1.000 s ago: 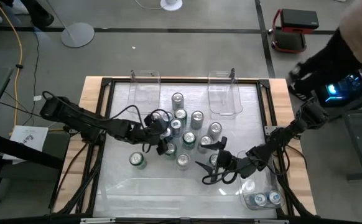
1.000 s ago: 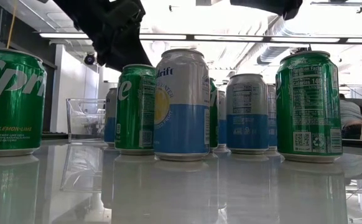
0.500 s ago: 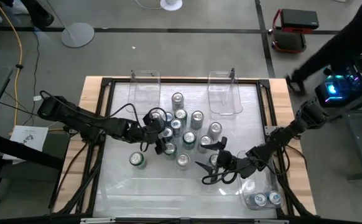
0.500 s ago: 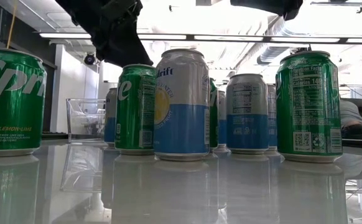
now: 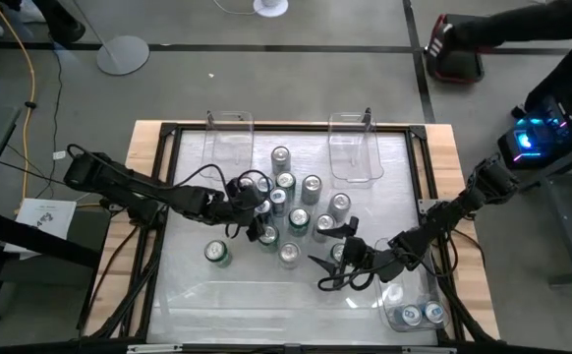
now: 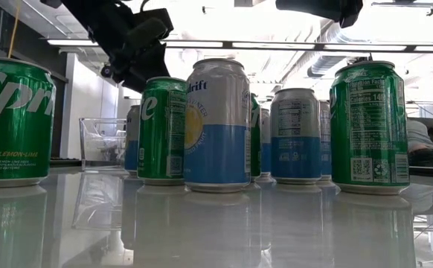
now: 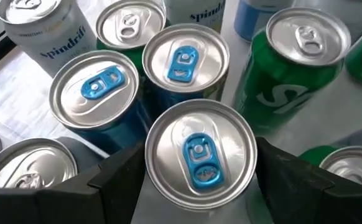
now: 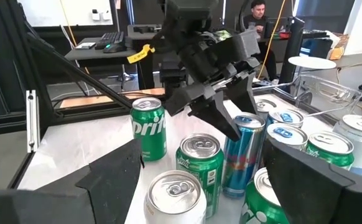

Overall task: Sort soda cans
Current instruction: Put the blue soda can into the bottom right transparent bin

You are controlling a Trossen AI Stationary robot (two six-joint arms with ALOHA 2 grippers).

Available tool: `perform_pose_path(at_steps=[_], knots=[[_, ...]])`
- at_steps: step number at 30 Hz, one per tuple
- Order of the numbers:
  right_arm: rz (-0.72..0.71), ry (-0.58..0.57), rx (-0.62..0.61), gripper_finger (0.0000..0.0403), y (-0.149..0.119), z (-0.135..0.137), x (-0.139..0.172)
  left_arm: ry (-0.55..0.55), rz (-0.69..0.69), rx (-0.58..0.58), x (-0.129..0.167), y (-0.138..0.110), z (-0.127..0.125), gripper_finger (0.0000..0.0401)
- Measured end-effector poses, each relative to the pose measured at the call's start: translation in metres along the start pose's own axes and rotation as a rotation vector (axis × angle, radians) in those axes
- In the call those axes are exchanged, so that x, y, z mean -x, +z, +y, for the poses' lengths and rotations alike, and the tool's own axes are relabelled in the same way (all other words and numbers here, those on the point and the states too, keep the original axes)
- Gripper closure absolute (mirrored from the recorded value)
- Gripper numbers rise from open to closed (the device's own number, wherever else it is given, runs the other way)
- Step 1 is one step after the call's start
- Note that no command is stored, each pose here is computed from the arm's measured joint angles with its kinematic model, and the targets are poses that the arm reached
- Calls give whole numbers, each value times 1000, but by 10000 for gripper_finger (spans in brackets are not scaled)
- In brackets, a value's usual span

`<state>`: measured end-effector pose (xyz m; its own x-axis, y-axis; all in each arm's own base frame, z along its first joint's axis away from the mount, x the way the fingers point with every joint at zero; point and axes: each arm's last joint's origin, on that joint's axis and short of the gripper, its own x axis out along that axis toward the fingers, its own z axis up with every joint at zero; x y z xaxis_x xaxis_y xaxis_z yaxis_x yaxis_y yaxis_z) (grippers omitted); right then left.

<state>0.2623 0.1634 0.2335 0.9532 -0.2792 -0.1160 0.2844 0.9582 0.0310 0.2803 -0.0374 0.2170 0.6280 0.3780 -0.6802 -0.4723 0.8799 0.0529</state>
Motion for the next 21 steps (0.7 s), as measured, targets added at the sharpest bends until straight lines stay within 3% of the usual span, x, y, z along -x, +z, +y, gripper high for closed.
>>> perform_pose_path(at_steps=[9,21], knots=[[7,0,7,82,-1,0,0,-44,45,-12,-7,-4,-5,133],[-28,-55,21,82,0,9,15,-45,19,-128,-5,-9,-15,190]])
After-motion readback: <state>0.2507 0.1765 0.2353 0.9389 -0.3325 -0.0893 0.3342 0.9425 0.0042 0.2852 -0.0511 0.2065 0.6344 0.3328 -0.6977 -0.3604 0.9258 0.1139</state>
